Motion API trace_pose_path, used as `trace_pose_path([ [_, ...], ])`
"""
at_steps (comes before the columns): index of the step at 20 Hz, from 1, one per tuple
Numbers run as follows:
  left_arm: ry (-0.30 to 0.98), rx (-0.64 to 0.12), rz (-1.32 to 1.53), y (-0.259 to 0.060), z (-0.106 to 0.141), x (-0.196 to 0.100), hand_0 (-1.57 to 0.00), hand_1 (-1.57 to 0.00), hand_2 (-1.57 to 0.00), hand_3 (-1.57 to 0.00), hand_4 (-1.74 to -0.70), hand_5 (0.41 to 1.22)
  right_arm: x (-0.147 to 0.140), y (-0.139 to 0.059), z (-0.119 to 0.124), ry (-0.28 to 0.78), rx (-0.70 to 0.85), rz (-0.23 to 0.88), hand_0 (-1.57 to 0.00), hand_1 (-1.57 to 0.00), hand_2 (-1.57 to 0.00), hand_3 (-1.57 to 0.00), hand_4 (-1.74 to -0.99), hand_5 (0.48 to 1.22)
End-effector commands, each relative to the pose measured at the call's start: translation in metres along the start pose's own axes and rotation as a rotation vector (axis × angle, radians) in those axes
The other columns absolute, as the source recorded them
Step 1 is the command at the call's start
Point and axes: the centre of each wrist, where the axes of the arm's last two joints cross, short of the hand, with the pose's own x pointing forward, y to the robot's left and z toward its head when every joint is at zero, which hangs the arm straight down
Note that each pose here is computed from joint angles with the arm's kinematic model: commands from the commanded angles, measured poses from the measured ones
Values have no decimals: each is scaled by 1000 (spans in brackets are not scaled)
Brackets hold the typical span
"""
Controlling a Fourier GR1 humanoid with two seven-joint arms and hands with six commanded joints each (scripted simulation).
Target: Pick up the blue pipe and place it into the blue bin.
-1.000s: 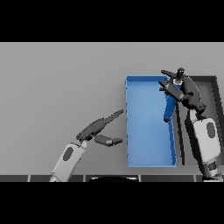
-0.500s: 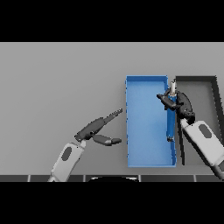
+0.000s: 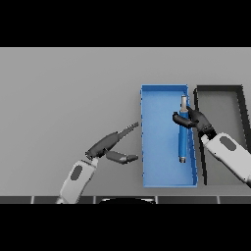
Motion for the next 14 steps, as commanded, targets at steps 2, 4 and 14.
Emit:
trace_pose_path([
  [2, -7, 1, -2, 1, 1, 1, 1, 1, 1, 1, -885, 427, -1, 0, -1, 10, 1, 13, -80, -73, -73, -42, -1063, 846],
  [4, -2, 4, -1, 1, -1, 2, 1, 1, 1, 1, -885, 428, -3, 2, -3, 18, 3, 43, -51, -46, -46, -27, -1051, 787],
  [14, 3, 4, -8, -1, -1, -1, 1, 1, 1, 1, -885, 431, 0, 1, -5, 34, 6, 114, -6, -5, -5, -3, -1022, 658],
])
